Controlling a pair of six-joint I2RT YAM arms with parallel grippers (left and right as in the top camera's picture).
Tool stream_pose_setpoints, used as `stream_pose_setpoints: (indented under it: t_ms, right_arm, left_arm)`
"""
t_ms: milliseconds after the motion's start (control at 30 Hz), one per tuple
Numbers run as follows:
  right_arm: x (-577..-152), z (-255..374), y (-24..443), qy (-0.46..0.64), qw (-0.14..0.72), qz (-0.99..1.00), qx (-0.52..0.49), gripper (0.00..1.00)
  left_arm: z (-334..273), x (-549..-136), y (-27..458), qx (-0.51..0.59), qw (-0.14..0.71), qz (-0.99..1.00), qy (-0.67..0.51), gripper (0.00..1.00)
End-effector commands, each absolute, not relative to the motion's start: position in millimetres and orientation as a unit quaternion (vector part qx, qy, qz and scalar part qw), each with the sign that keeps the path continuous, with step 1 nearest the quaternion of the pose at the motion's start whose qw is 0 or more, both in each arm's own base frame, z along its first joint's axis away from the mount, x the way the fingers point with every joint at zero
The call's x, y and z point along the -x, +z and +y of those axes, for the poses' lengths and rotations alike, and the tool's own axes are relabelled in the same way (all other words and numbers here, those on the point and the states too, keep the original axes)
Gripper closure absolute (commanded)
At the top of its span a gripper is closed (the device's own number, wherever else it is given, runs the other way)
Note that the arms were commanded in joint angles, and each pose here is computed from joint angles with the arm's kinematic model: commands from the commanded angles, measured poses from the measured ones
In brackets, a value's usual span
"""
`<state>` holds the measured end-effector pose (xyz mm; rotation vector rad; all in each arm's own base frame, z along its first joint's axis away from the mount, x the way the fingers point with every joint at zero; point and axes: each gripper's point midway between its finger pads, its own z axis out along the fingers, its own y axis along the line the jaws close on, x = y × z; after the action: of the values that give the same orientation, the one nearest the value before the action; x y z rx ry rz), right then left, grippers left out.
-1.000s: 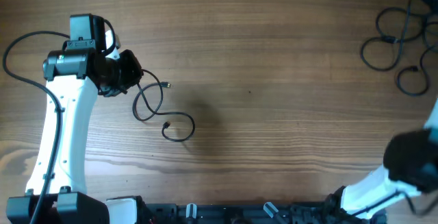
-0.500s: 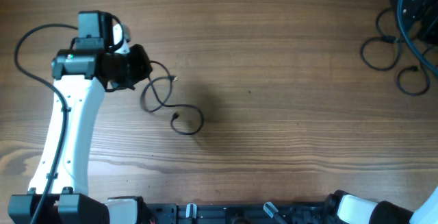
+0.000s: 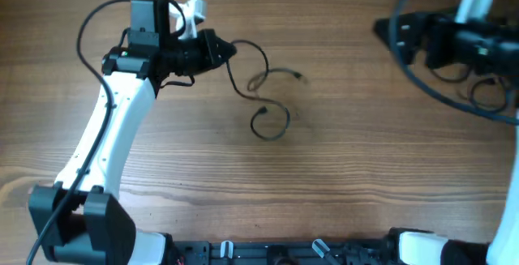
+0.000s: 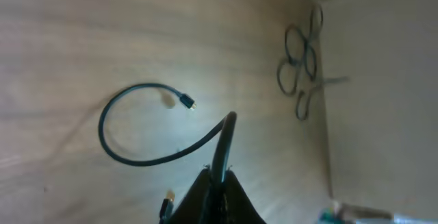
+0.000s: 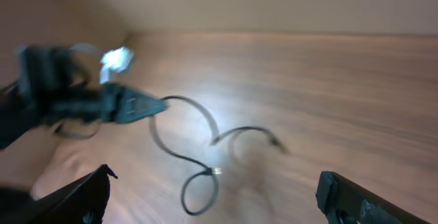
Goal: Untangle cables
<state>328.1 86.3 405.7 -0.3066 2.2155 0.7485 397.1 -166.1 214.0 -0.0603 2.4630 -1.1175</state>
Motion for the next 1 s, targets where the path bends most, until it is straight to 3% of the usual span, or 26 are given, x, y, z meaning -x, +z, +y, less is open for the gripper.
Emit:
stream_pose_setpoints:
  t_ms: [0, 67, 100, 267, 433, 700, 800, 833, 867, 933, 967]
  right_arm:
    - [-339.0, 113.3, 382.0, 0.298, 0.343, 0.877, 0.156, 0.03]
    - [-348.0, 125.1, 363.9, 0.296, 0.312, 0.890, 0.150, 0.03]
    - [-351.9, 128.2, 356.8, 0.294, 0.301, 0.895, 0.144, 0.04]
    - [-372.6, 146.9, 310.8, 0.291, 0.228, 0.923, 0.104, 0.07]
    - [-380.7, 181.7, 261.5, 0.300, 0.141, 0.940, 0.082, 0.09]
    - [-340.2, 259.0, 220.6, 0.296, 0.055, 0.938, 0.172, 0.11]
    - [-320.2, 278.4, 197.1, 0.265, 0.014, 0.957, 0.115, 0.16]
    - [-315.2, 282.7, 187.8, 0.250, 0.002, 0.965, 0.080, 0.21]
    - [-306.9, 286.5, 174.9, 0.231, -0.019, 0.973, 0.025, 0.35]
    - [-294.5, 296.1, 161.4, 0.220, -0.044, 0.974, -0.028, 0.36]
    - [-286.8, 297.1, 149.5, 0.199, -0.063, 0.973, -0.098, 0.32]
  left_arm:
    - [-177.8, -377.0, 192.5, -0.020, 0.171, 0.901, -0.397, 0.60]
    - [-163.1, -371.4, 165.9, 0.005, 0.153, 0.935, -0.319, 0.05]
    - [-154.1, -369.6, 156.4, 0.015, 0.149, 0.947, -0.283, 0.00]
    - [-86.0, -362.3, 127.6, 0.117, 0.142, 0.979, -0.089, 0.00]
    - [5.4, -350.0, 134.7, 0.333, 0.169, 0.925, 0.075, 0.00]
    - [70.1, -337.2, 147.5, 0.458, 0.163, 0.873, 0.041, 0.00]
    - [80.1, -334.3, 146.8, 0.473, 0.160, 0.866, 0.041, 0.00]
    - [81.0, -334.2, 146.8, 0.474, 0.160, 0.865, 0.041, 0.00]
    - [80.9, -334.2, 146.8, 0.474, 0.160, 0.865, 0.041, 0.00]
    - [80.8, -334.2, 146.8, 0.473, 0.160, 0.865, 0.041, 0.00]
    - [80.9, -334.2, 146.8, 0.474, 0.160, 0.865, 0.041, 0.00]
